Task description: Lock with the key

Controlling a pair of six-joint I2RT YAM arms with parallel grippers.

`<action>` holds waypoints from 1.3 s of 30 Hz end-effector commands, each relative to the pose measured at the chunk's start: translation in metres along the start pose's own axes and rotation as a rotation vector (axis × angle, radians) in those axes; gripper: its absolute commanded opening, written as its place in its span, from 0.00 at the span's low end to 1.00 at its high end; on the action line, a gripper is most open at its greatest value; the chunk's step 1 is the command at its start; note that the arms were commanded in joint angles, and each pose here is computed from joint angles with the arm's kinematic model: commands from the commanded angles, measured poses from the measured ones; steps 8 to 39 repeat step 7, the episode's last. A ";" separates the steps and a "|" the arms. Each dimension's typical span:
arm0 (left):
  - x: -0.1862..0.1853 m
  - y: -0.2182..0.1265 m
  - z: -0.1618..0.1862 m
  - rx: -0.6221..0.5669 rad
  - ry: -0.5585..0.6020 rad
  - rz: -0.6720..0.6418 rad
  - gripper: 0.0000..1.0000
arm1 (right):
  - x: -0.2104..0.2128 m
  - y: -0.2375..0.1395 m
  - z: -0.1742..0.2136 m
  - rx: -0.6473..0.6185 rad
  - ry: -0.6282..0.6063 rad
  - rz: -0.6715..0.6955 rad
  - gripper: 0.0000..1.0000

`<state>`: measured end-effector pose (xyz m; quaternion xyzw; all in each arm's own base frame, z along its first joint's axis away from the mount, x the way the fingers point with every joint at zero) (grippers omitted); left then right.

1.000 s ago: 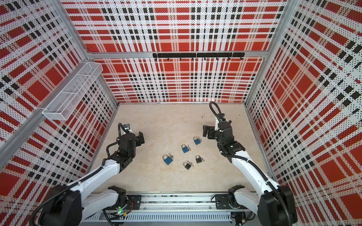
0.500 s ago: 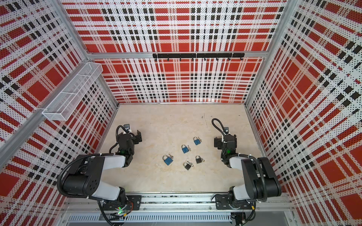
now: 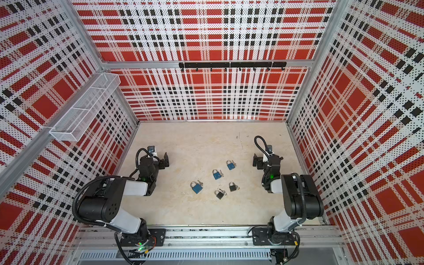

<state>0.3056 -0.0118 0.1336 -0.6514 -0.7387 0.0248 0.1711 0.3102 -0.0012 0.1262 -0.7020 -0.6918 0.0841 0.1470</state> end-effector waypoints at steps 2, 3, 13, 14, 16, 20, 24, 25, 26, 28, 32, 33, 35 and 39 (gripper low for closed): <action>-0.001 0.002 -0.009 -0.046 -0.002 0.002 0.99 | 0.003 0.000 -0.009 -0.066 -0.012 -0.024 1.00; -0.001 0.004 -0.009 -0.041 -0.004 0.005 0.99 | 0.003 0.000 -0.008 -0.063 -0.011 -0.024 1.00; 0.000 0.002 -0.008 -0.043 -0.009 0.013 0.99 | 0.003 -0.001 -0.008 -0.063 -0.012 -0.024 1.00; 0.000 0.002 -0.008 -0.043 -0.009 0.013 0.99 | 0.003 -0.001 -0.008 -0.063 -0.012 -0.024 1.00; 0.000 0.002 -0.008 -0.043 -0.009 0.013 0.99 | 0.003 -0.001 -0.008 -0.063 -0.012 -0.024 1.00; 0.000 0.002 -0.008 -0.043 -0.009 0.013 0.99 | 0.003 -0.001 -0.008 -0.063 -0.012 -0.024 1.00; 0.000 0.002 -0.008 -0.043 -0.009 0.013 0.99 | 0.003 -0.001 -0.008 -0.063 -0.012 -0.024 1.00; 0.000 0.002 -0.008 -0.043 -0.009 0.013 0.99 | 0.003 -0.001 -0.008 -0.063 -0.012 -0.024 1.00; 0.000 0.002 -0.008 -0.043 -0.009 0.013 0.99 | 0.003 -0.001 -0.008 -0.063 -0.012 -0.024 1.00; 0.000 0.002 -0.008 -0.043 -0.009 0.013 0.99 | 0.003 -0.001 -0.008 -0.063 -0.012 -0.024 1.00; 0.000 0.002 -0.008 -0.043 -0.009 0.013 0.99 | 0.003 -0.001 -0.008 -0.063 -0.012 -0.024 1.00; 0.000 0.002 -0.008 -0.043 -0.009 0.013 0.99 | 0.003 -0.001 -0.008 -0.063 -0.012 -0.024 1.00; 0.000 0.002 -0.008 -0.043 -0.009 0.013 0.99 | 0.003 -0.001 -0.008 -0.063 -0.012 -0.024 1.00; 0.000 0.002 -0.008 -0.043 -0.009 0.013 0.99 | 0.003 -0.001 -0.008 -0.063 -0.012 -0.024 1.00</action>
Point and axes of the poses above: each gripper's point midway between its finger pads, its own y axis out along the fingers, its own x axis along the line the jaws close on, z = x × y, the point moved 10 cm from there along -y, back along the fingers, and after that the axes turned 7 degrees about y, right-handed, at the moved point
